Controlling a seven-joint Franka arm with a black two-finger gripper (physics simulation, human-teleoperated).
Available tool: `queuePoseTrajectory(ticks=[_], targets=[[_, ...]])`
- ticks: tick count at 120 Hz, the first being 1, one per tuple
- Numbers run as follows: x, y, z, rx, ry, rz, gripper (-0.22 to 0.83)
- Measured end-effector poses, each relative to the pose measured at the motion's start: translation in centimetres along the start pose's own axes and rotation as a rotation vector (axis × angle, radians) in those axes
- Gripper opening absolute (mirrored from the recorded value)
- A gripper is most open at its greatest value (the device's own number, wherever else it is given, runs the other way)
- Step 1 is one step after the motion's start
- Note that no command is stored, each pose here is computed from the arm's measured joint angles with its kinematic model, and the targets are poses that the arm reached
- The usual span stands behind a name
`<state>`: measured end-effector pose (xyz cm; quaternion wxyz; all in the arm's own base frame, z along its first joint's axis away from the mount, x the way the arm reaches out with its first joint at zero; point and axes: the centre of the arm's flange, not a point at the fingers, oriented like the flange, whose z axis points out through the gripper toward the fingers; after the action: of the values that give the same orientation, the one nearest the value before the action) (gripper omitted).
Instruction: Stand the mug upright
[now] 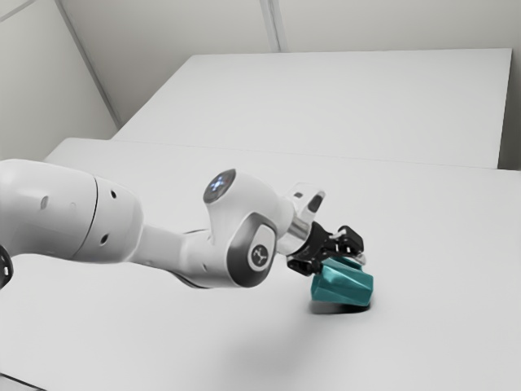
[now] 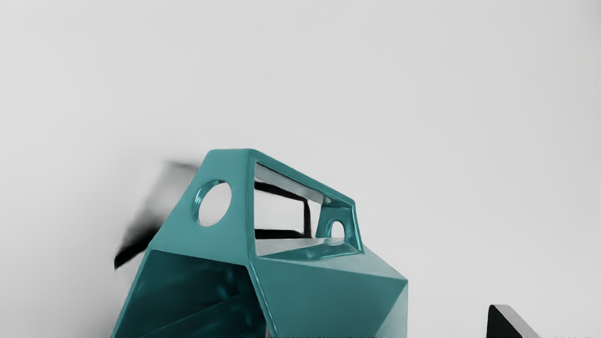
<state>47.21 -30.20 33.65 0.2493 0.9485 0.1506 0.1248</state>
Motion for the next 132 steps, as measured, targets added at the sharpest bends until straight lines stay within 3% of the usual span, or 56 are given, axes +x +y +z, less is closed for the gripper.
queuePoseTrajectory(ticks=[25,53,92,132], targets=[[-0.4,1.6,0.1,-0.018,-0.008,0.028,0.29],[-0.9,3.0,0.8,-0.033,-0.024,0.043,0.22],[-0.8,3.8,0.4,-0.039,-0.018,0.076,-0.08],[-0.9,4.6,-0.9,-0.037,-0.023,0.105,-0.15]])
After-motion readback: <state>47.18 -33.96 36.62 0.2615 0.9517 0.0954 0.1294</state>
